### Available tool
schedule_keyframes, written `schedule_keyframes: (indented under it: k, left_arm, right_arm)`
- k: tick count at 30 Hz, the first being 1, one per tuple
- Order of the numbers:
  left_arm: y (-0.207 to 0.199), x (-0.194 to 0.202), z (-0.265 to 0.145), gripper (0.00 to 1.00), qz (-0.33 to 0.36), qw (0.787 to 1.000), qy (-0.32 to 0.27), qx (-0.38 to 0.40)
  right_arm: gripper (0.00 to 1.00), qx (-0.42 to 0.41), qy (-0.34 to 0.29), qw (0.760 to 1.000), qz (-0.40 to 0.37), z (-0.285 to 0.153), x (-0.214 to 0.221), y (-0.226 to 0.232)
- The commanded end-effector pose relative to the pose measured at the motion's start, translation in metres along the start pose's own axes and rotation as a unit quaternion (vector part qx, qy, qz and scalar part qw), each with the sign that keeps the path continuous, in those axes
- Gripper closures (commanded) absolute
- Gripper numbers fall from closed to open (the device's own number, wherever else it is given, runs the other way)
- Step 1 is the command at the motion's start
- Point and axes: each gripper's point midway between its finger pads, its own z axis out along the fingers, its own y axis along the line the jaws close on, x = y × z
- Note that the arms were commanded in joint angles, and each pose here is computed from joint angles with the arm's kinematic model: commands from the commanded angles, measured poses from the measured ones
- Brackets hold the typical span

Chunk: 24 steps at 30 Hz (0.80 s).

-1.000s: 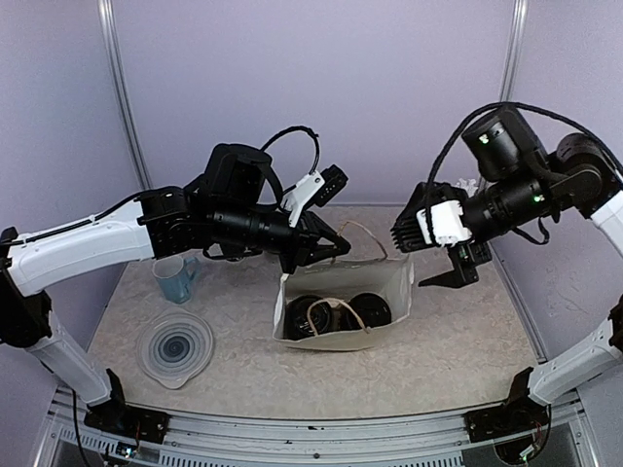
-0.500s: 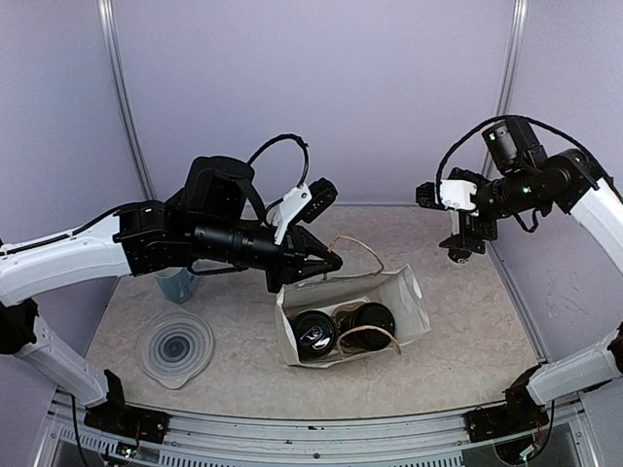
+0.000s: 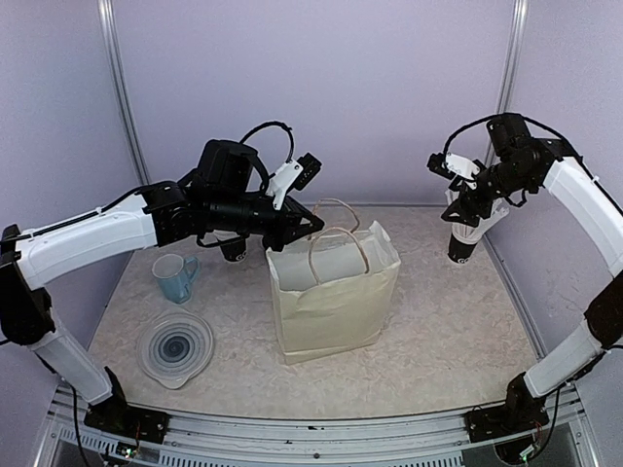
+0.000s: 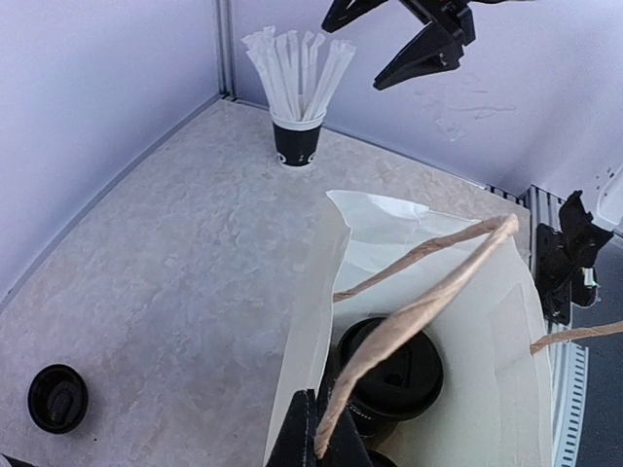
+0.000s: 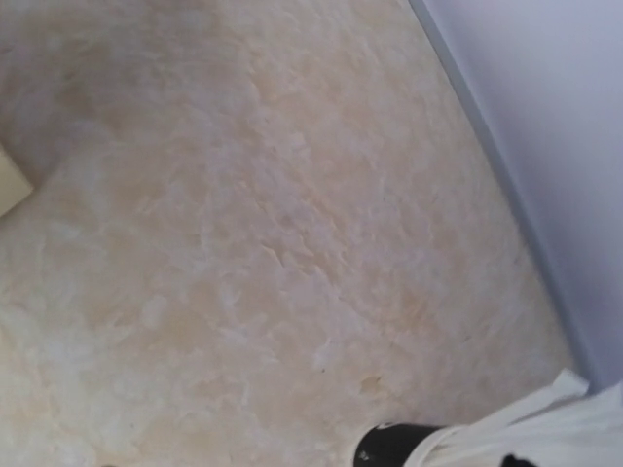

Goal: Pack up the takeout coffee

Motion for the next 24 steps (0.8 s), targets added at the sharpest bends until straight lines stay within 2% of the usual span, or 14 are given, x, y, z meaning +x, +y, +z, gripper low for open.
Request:
schedule_keyframes:
  k: [1, 6, 8, 9, 11, 16, 19, 20, 24]
  left_arm:
    - [0.024, -0.006, 0.008, 0.97, -0.009, 0.999, -0.003, -0.031]
    - [0.043, -0.005, 0.015, 0.85, -0.027, 0.998, 0.002, -0.064]
    - [0.052, -0.007, 0.014, 0.70, -0.033, 0.996, 0.000, -0.082]
    - [0.055, -0.008, 0.014, 0.58, -0.033, 0.995, 0.000, -0.090]
    - [0.059, -0.012, 0.012, 0.45, -0.033, 0.994, -0.002, -0.102]
    - [0.055, -0.026, -0.006, 0.29, -0.024, 0.994, -0.016, -0.104]
    - [0.035, -0.037, -0.026, 0.12, -0.005, 0.997, -0.038, -0.071]
    - [0.030, -0.038, -0.030, 0.03, 0.001, 0.997, -0.040, -0.066]
    - [0.034, -0.047, -0.052, 0.01, 0.010, 0.994, -0.054, -0.099]
  right_arm:
    - [0.21, 0.020, -0.037, 0.995, 0.091, 0.002, 0.001, -0.032]
    - [0.27, 0.027, -0.055, 0.983, 0.172, 0.006, 0.022, -0.057]
    - [0.28, 0.035, -0.066, 0.978, 0.196, 0.006, 0.028, -0.065]
    - [0.29, 0.033, -0.068, 0.976, 0.206, 0.008, 0.033, -0.066]
    - [0.29, 0.032, -0.069, 0.973, 0.216, 0.008, 0.038, -0.067]
    - [0.30, 0.064, -0.070, 0.965, 0.246, -0.008, 0.050, -0.078]
    - [0.32, 0.087, -0.050, 0.959, 0.264, -0.013, 0.065, -0.082]
    - [0.34, 0.094, -0.045, 0.957, 0.272, -0.015, 0.070, -0.084]
    - [0.41, 0.110, -0.045, 0.945, 0.306, -0.018, 0.083, -0.094]
